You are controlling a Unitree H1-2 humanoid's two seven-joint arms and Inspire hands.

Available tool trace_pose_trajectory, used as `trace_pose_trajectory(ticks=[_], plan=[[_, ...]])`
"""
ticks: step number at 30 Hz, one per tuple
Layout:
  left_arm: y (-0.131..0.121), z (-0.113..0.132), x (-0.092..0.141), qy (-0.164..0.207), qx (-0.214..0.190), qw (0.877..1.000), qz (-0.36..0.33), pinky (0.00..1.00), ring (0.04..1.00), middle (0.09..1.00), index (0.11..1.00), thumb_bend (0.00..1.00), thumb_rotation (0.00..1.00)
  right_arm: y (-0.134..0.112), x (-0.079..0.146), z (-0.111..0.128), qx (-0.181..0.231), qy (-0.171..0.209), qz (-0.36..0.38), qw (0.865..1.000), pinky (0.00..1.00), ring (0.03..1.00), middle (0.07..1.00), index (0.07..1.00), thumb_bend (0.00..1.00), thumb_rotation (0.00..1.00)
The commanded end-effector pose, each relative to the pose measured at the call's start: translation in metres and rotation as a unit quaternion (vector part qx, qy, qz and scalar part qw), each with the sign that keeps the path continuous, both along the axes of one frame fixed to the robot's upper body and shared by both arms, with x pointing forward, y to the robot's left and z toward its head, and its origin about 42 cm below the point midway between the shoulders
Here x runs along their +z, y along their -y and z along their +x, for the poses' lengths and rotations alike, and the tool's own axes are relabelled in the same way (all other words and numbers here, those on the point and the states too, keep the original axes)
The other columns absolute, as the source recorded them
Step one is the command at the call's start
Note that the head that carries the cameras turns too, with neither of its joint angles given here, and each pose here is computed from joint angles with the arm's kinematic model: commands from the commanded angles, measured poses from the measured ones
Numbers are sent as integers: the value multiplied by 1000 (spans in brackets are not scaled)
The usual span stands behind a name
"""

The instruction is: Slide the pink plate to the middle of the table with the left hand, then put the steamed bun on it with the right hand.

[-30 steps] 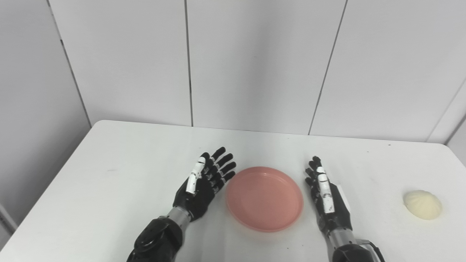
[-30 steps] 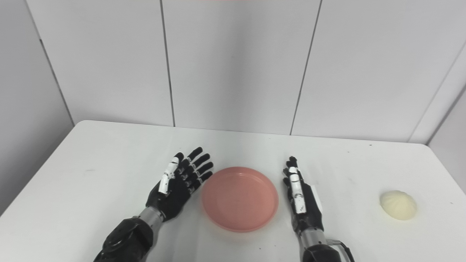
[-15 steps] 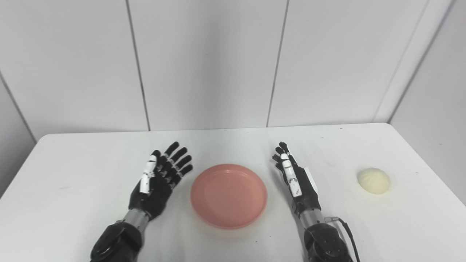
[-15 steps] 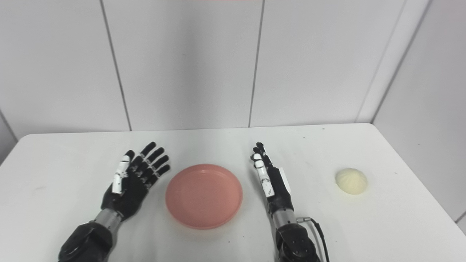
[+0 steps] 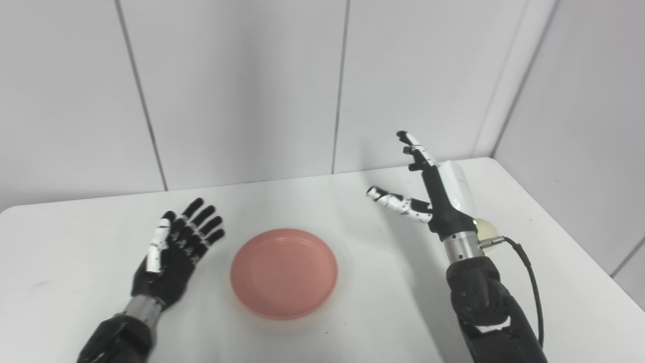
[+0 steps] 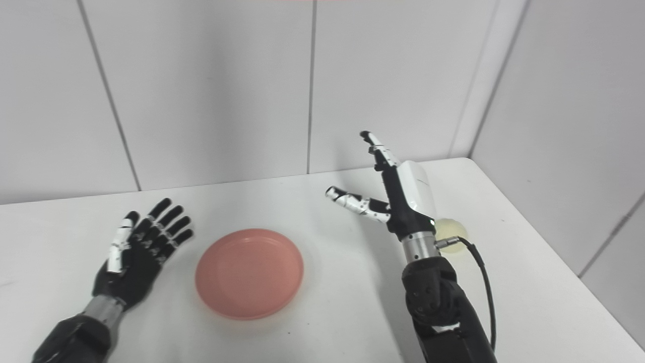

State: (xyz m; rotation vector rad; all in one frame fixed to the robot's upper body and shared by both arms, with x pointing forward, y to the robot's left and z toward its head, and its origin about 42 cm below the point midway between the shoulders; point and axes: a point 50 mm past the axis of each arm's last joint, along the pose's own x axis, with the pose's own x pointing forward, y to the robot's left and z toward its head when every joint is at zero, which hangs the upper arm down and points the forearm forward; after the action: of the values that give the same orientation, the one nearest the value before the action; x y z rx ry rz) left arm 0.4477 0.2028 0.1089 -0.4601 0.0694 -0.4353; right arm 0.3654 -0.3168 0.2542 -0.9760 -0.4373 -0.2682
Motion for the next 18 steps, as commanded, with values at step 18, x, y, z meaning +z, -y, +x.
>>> trace_pose_trajectory(ticks=[18], plan=[[-56, -59, -103, -166, 32, 985, 18, 790, 826, 852, 851, 516, 872, 116, 5, 0, -153, -93, -135, 975, 751, 894, 938, 902, 918, 569]])
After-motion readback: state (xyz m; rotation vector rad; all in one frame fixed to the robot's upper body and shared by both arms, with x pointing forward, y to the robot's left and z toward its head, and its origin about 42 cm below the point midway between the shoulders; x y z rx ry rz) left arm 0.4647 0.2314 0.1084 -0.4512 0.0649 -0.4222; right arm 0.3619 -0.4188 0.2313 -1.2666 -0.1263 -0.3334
